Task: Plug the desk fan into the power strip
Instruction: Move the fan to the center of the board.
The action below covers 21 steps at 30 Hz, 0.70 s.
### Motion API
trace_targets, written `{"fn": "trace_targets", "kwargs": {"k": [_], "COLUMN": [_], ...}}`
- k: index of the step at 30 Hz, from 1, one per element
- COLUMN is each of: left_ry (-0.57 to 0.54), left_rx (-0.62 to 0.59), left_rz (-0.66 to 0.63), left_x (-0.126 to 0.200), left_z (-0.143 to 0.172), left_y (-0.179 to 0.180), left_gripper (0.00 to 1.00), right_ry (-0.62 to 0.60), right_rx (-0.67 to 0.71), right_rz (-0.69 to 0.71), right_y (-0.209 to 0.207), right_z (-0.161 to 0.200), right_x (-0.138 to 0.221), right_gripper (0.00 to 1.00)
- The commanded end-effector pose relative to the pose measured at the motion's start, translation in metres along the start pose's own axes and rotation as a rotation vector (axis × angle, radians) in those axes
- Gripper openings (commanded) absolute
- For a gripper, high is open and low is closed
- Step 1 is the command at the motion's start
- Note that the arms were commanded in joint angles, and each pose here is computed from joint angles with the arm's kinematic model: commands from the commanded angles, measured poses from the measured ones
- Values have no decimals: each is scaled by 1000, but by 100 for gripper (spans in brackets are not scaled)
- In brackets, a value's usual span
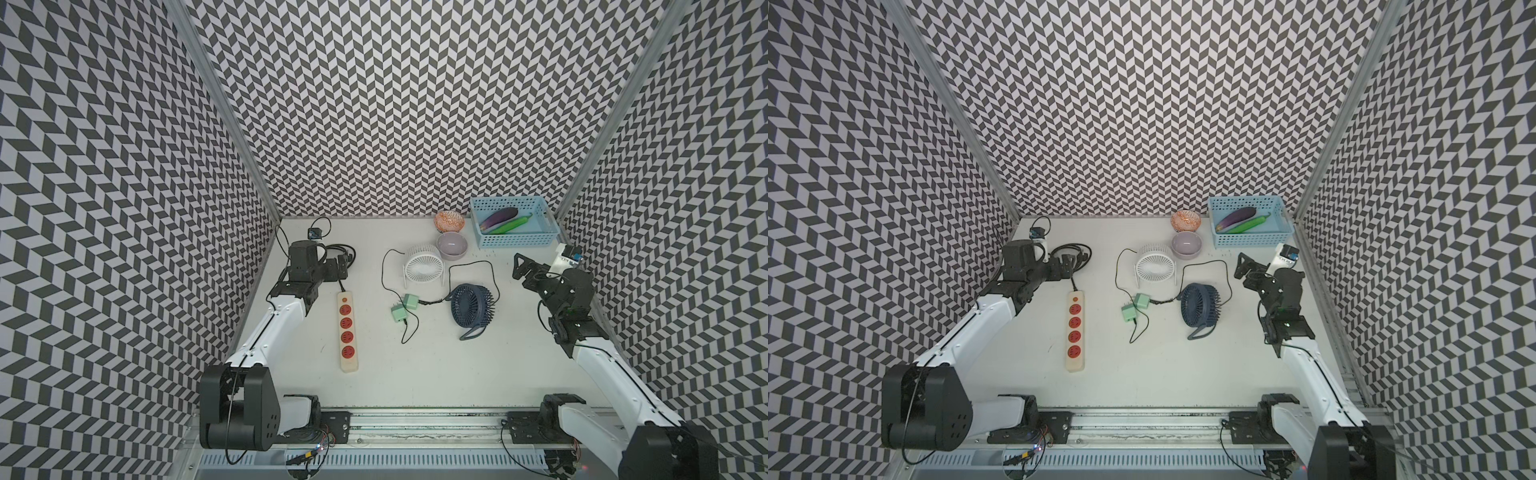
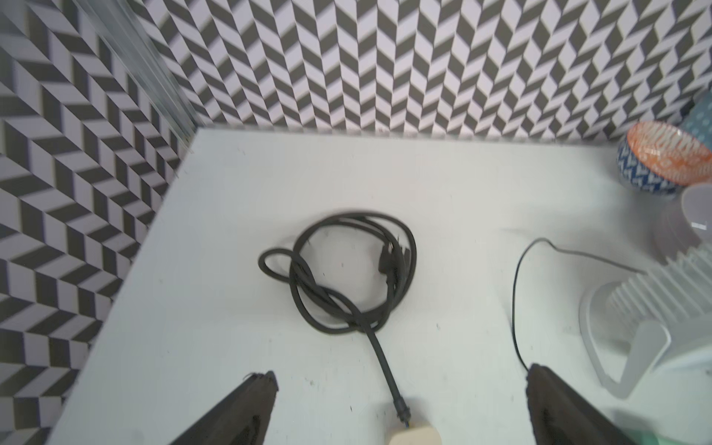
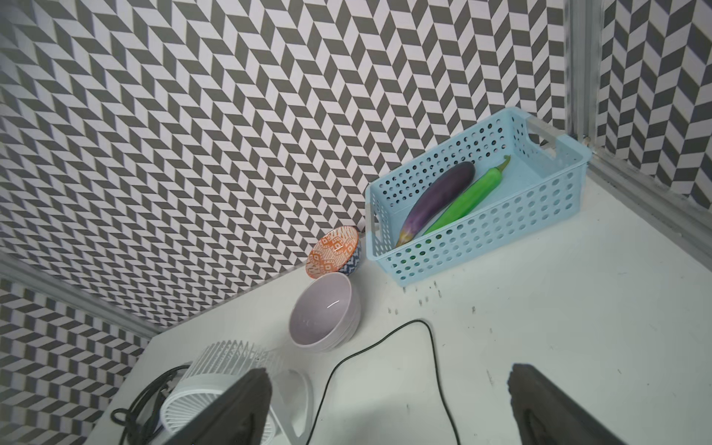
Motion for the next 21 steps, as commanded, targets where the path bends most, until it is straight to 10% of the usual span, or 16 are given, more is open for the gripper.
{"fn": "trace_targets", "kwargs": {"k": [1,21], "left_ry": [149,432], "left_rx": [-36,-66], "left_rz": [51,55], "left_x": [3,-49], "left_z": [30,109], "left_y": [-7,-21], "left_gripper": [100,98], "right_ry": [45,189], "right_rx": [-32,-7], "right_rz": [-52,-99], "right_y": [6,8], "right_z": [8,31], "right_x": [10,15], "right_gripper": [100,100]}}
Point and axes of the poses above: each gripper's point midway between its finger pads, its own x axis back along the fingers, its own y axis along the line the jaws close on, z = x × y, the point moved 6 cm from there along x, back along the fingers, and after that the axes turned 3 degrees about x, right-handed, at the moved point
